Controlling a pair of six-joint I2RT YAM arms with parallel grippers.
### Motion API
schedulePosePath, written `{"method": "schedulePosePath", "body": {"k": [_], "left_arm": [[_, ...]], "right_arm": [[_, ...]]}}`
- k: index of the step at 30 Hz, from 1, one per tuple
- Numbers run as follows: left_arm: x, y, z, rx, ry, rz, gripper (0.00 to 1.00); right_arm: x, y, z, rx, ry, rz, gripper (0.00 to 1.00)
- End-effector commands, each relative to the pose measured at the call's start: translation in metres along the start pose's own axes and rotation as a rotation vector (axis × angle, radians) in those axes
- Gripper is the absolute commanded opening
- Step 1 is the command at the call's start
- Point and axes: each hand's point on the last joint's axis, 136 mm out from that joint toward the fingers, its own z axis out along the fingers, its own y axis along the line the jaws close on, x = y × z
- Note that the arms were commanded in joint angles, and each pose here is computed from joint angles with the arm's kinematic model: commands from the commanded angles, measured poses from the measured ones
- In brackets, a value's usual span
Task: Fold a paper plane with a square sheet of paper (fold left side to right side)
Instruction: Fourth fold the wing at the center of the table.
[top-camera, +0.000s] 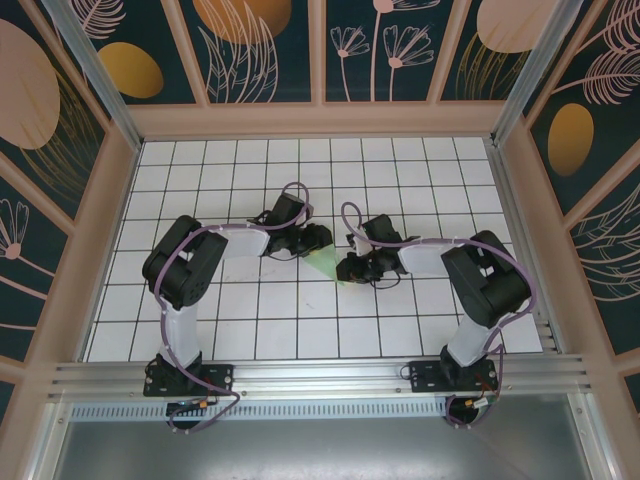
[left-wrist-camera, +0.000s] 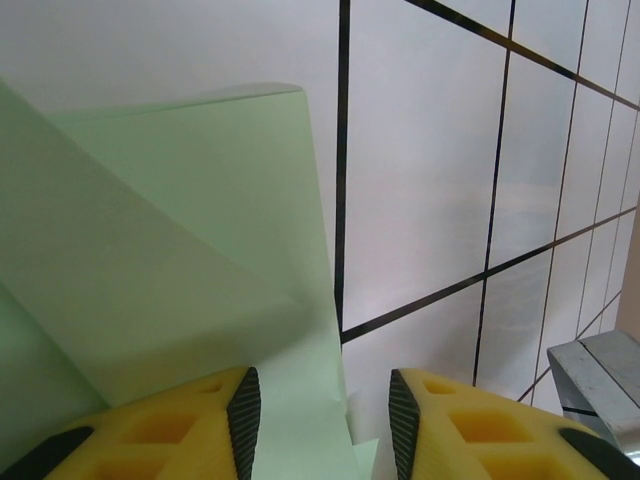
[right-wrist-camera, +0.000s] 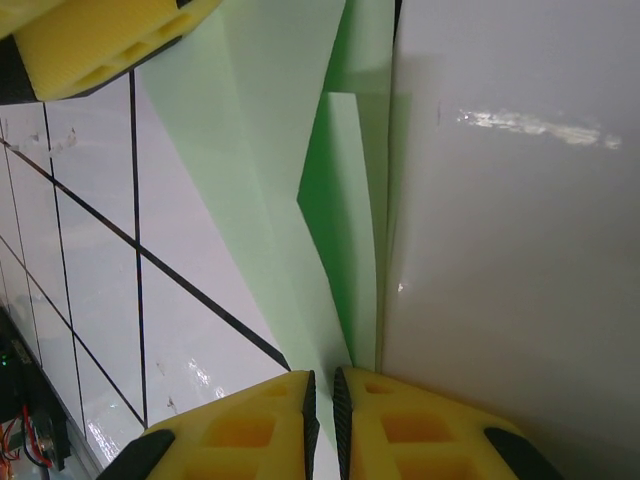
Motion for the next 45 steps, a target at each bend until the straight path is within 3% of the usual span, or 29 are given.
{"method": "schedulePosePath", "body": {"k": [1, 6, 10, 18, 32, 45], "left_arm": [[-0.012, -0.006, -0.021, -0.021, -0.047, 0.035, 0.43], [-0.014, -0.030, -0.045, 0.037, -0.078, 0.064, 0.42], [0.004, -0.034, -0.049, 0.066, -0.056, 0.056, 0.38], [0.051, -0.037, -0.028, 0.117, 0.029, 0.003, 0.33], [0.064, -0.031, -0.005, 0.155, 0.069, -0.070, 0.29], [0.064, -0.001, 0.012, 0.049, 0.044, -0.112, 0.29]], "right_arm": [[0.035, -0.042, 0.010, 0.154, 0.106, 0.077, 0.18], [0.038, -0.051, 0.011, 0.191, 0.110, 0.092, 0.17], [0.038, -0.053, 0.011, 0.204, 0.110, 0.092, 0.14], [0.040, -0.056, 0.012, 0.215, 0.114, 0.095, 0.13], [0.041, -0.057, 0.014, 0.231, 0.121, 0.088, 0.12], [0.049, -0.065, 0.016, 0.292, 0.146, 0.083, 0.12]]}}
